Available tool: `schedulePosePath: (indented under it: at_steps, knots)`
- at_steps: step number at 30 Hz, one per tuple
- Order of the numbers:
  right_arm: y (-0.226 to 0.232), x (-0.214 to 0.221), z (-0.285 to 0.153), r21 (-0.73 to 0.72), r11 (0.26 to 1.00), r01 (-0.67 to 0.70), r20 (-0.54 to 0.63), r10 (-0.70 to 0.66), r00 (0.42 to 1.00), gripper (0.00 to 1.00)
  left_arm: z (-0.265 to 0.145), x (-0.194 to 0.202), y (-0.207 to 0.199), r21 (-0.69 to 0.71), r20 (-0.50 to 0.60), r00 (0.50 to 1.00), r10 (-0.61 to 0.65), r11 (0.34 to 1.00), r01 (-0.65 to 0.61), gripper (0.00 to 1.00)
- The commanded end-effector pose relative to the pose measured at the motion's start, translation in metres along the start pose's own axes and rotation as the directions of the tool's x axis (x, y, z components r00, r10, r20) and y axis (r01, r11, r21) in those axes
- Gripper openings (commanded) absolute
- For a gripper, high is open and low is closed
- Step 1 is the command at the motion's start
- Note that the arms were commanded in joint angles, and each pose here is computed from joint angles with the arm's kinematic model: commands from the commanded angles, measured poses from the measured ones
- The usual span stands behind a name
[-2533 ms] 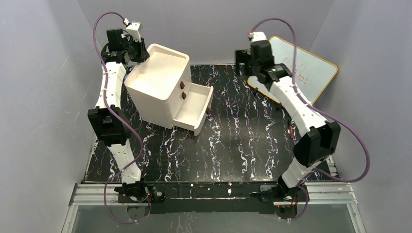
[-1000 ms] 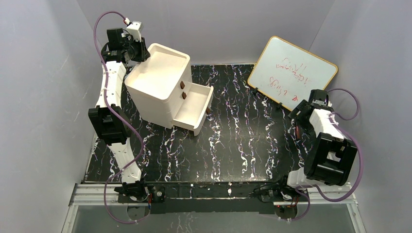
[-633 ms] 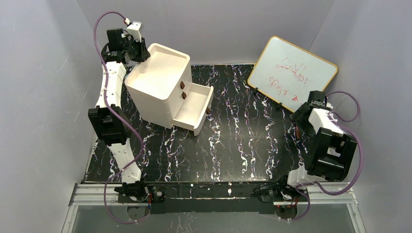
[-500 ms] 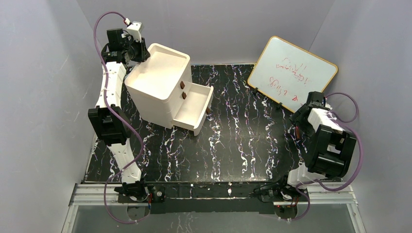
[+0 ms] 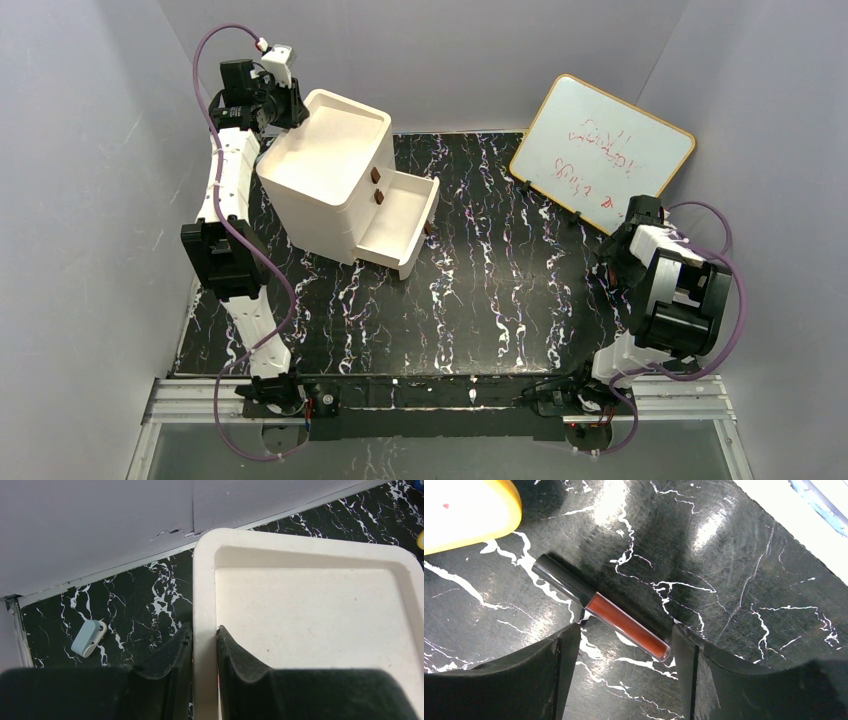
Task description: Organize the makeup
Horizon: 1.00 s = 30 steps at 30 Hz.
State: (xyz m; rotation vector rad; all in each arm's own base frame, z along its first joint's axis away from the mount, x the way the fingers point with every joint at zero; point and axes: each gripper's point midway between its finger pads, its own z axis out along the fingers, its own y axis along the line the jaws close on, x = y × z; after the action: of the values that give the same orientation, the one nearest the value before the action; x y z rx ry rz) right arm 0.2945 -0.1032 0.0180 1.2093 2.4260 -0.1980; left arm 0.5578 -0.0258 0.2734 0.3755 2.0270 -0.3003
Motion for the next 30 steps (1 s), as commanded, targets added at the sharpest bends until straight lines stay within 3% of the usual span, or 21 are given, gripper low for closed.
schedulePosePath:
  at_steps: [1,7,12,18,25,30]
  knots:
    - [-0.016,0.017,0.013,0.098,0.995,-0.035,-0.069,0.042,0.997,0.73,0.009,0.113,-0.037,0.074,-0.375,0.917,-0.134,0.982,0.174,0.0]
    - [-0.013,0.012,0.012,0.103,0.994,-0.027,-0.08,0.036,0.996,0.47,0.007,0.114,-0.036,0.069,-0.377,0.916,-0.135,0.982,0.173,0.0]
    - [-0.012,0.014,0.013,0.106,0.994,-0.022,-0.093,0.032,0.995,0.35,0.007,0.116,-0.035,0.064,-0.383,0.915,-0.131,0.984,0.168,0.0]
    - [-0.011,0.019,0.014,0.093,0.996,-0.013,-0.112,0.024,0.993,0.02,0.006,0.116,-0.034,0.058,-0.384,0.914,-0.129,0.985,0.163,0.0]
    - [-0.008,0.031,0.006,0.06,0.998,-0.023,-0.13,0.031,0.991,0.01,0.005,0.116,-0.033,0.051,-0.387,0.914,-0.124,0.986,0.156,0.0]
    - [0.017,0.036,-0.038,-0.042,0.998,0.044,-0.073,-0.047,0.996,0.01,0.006,0.111,-0.033,0.057,-0.378,0.917,-0.127,0.985,0.16,0.0]
